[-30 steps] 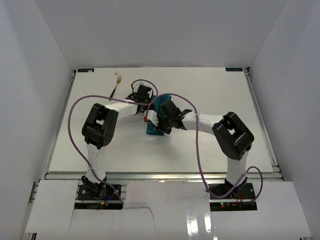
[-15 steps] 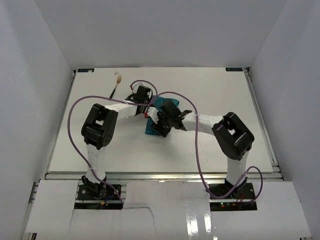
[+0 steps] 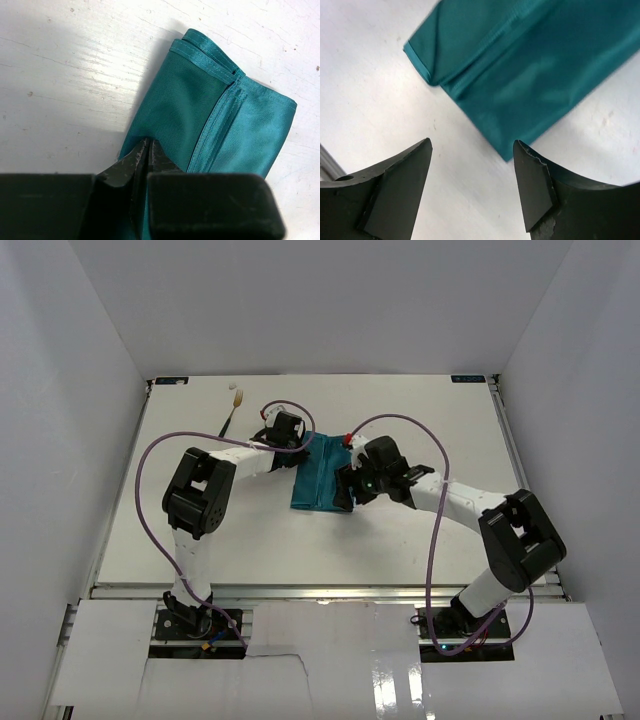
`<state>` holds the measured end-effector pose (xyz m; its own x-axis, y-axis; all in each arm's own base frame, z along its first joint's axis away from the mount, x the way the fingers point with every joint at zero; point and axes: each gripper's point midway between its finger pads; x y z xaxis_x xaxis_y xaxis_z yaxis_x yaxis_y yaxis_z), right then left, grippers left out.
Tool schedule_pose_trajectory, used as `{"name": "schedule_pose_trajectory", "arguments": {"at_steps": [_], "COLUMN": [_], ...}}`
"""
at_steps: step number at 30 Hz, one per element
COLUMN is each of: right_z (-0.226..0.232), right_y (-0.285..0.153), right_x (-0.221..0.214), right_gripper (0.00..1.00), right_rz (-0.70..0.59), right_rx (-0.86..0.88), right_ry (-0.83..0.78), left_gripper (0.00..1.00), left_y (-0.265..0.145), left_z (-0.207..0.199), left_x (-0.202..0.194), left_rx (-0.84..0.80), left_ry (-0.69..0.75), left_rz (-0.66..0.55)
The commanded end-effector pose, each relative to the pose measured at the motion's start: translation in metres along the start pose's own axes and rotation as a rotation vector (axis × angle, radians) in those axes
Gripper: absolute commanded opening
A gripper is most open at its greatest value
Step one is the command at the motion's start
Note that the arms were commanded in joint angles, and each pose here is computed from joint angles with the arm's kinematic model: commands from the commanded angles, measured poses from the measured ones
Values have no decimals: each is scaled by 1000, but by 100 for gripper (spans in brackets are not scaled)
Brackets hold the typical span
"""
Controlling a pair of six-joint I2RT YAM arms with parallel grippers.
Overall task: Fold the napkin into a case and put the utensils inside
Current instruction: Insert the spoon into the napkin.
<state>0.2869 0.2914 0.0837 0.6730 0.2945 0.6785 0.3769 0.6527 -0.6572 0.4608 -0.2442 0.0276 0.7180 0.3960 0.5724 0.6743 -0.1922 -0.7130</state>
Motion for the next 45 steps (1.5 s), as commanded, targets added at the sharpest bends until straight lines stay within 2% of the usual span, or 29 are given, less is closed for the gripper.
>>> {"name": "schedule_pose_trajectory", "arguments": {"at_steps": [1, 8, 13, 22, 26, 27, 29, 30, 33, 36, 42, 45], "right_z": [0, -51, -73, -88, -75, -74, -75, -74, -77, -84, -103, -113], "right_y": [-19, -6, 17, 57, 68, 70, 71, 72, 64, 52, 35, 28], "right_x": [9, 8, 21, 4, 11, 13, 18, 26, 46, 68, 72, 75], "right_gripper": [72, 68, 58, 45, 37, 30, 24, 16, 8, 8, 8, 8], "right_rz": [-42, -36, -24, 47, 45, 41, 25, 9, -36, -80, -4, 56], "right_rx": [29, -89, -173, -235, -182, -175, -174, -173, -197, -245, -401, -495], "right_ry": [177, 450, 537, 645, 649, 651, 651, 643, 609, 549, 404, 297], "left_gripper": [16, 15, 15, 14, 14, 14, 14, 14, 14, 14, 16, 21], "left_y": [-8, -9, -8, -9, -12, -12, -14, -15, -16, -20, -32, -39], "left_z": [21, 21, 21, 25, 27, 28, 29, 30, 32, 33, 28, 22], "left_x": [-21, -21, -21, -21, -19, -19, -19, -19, -18, -15, -13, -11], "left_rx": [71, 65, 66, 84, 96, 97, 105, 107, 120, 131, 128, 108], "left_ry": [38, 42, 40, 24, 6, 5, 1, -2, -9, -24, -71, -77], "left_rz": [66, 67, 65, 56, 43, 42, 41, 38, 33, 22, 8, 1]}}
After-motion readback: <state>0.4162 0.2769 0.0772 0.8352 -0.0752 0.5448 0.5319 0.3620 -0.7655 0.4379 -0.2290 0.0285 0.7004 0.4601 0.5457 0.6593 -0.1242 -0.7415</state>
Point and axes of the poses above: each gripper's point midway between its finger pads, its own y axis out along the fingers, its own z axis along the line the jaws close on, x = y × z, and after that the axes turned 4 degrees about y, right-handed
